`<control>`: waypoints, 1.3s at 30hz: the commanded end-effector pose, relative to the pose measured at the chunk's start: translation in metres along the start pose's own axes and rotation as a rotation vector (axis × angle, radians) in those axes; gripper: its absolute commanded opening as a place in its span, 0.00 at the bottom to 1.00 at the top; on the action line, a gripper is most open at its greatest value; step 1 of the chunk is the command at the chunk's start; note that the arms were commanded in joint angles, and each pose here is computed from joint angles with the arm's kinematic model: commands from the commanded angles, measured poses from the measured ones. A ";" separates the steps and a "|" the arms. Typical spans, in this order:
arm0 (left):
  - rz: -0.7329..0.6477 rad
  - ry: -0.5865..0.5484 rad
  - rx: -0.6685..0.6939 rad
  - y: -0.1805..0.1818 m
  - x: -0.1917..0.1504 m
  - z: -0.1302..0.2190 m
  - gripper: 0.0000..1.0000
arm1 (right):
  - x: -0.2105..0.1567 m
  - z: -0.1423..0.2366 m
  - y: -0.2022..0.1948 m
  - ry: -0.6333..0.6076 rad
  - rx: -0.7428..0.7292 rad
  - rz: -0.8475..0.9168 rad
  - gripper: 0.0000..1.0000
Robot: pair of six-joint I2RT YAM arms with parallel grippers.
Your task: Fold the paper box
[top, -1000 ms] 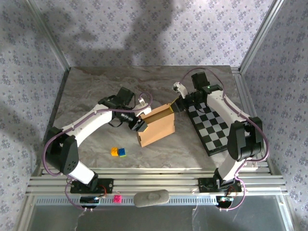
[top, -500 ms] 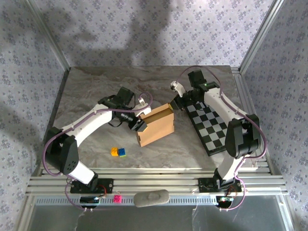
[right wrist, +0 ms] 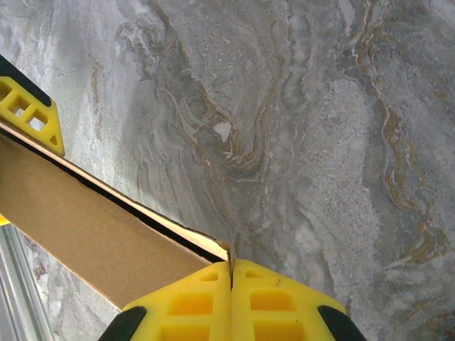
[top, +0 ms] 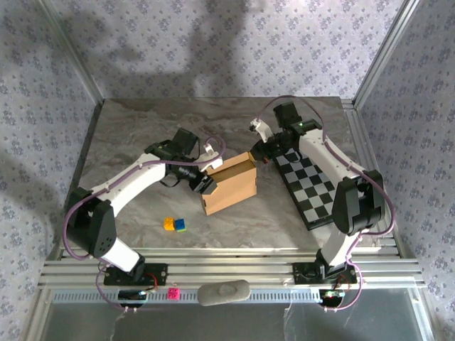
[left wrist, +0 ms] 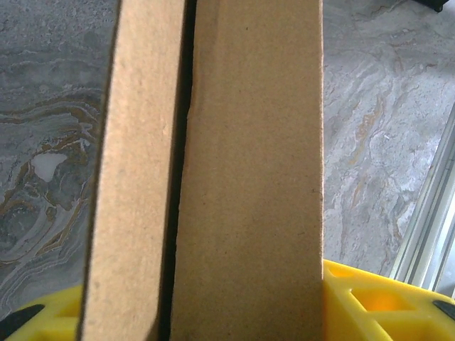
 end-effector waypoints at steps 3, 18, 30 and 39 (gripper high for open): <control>-0.005 -0.020 0.022 0.005 0.007 0.003 0.53 | 0.003 0.014 0.012 0.007 -0.026 -0.100 0.00; 0.032 -0.003 0.062 0.010 0.005 0.001 0.53 | -0.013 0.001 0.020 -0.078 -0.109 -0.204 0.00; 0.050 0.002 0.083 0.012 0.005 0.003 0.53 | -0.032 -0.013 0.022 -0.195 -0.103 -0.231 0.00; 0.055 0.011 0.102 0.013 0.004 0.003 0.53 | -0.047 -0.018 0.020 -0.230 -0.089 -0.217 0.00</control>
Point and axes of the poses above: each hand's point on the last joint's axis, 136 mm out from that joint toward the fingers, its own z axis back along the fingers, its own y axis along the line the jaws close on, x = y × z, the point moved 7 cm from there along z, back along the fingers, and after that the axes turned 6 degrees about -z, right-handed, at the moved point
